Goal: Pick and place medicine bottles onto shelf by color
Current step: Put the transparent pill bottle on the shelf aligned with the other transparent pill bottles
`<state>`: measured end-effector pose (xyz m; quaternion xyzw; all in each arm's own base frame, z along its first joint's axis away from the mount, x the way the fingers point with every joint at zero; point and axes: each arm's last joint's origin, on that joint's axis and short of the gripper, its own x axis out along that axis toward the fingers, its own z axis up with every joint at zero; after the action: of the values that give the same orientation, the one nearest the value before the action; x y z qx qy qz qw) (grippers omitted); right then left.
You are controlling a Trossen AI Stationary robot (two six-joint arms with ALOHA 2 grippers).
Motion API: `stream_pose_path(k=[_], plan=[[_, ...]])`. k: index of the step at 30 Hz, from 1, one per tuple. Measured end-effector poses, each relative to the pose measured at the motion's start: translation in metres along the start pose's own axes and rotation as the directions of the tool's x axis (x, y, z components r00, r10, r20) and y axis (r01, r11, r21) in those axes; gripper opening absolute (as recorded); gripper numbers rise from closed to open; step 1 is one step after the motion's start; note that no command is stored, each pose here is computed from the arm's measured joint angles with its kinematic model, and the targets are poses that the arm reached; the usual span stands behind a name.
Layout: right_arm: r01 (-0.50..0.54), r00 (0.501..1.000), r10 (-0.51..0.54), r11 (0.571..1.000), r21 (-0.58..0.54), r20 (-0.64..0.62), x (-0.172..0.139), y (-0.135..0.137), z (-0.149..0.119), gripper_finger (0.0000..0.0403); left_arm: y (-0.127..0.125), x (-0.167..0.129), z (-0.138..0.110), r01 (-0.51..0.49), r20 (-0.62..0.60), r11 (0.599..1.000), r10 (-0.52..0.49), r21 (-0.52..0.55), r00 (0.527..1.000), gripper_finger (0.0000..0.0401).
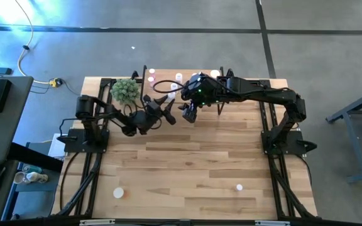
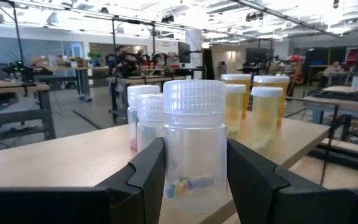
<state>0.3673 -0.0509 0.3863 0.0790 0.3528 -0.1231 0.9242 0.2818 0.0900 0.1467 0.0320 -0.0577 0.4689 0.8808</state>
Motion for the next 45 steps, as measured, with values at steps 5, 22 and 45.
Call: stream_pose_path(k=[5,22,45], plan=[[0.0,1.0,0.0,1.0,0.0,0.0,0.0,-0.0001,0.0,0.0222,-0.0032,-0.001,0.0004,0.006,-0.002,1.0,-0.006,0.014,1.0,0.0138],[-0.007,1.0,0.007,1.0,0.0,-0.001,0.0,0.0001,0.0,0.0222,-0.0004,-0.0007,0.0002,-0.085,-0.017,0.996,0.086,0.027,0.996,0.0166],[-0.028,1.0,0.028,1.0,0.007,-0.005,0.0001,0.0013,-0.0002,0.0222,0.0004,-0.0011,0.0,-0.115,-0.022,0.992,0.116,0.047,0.993,0.0256]])
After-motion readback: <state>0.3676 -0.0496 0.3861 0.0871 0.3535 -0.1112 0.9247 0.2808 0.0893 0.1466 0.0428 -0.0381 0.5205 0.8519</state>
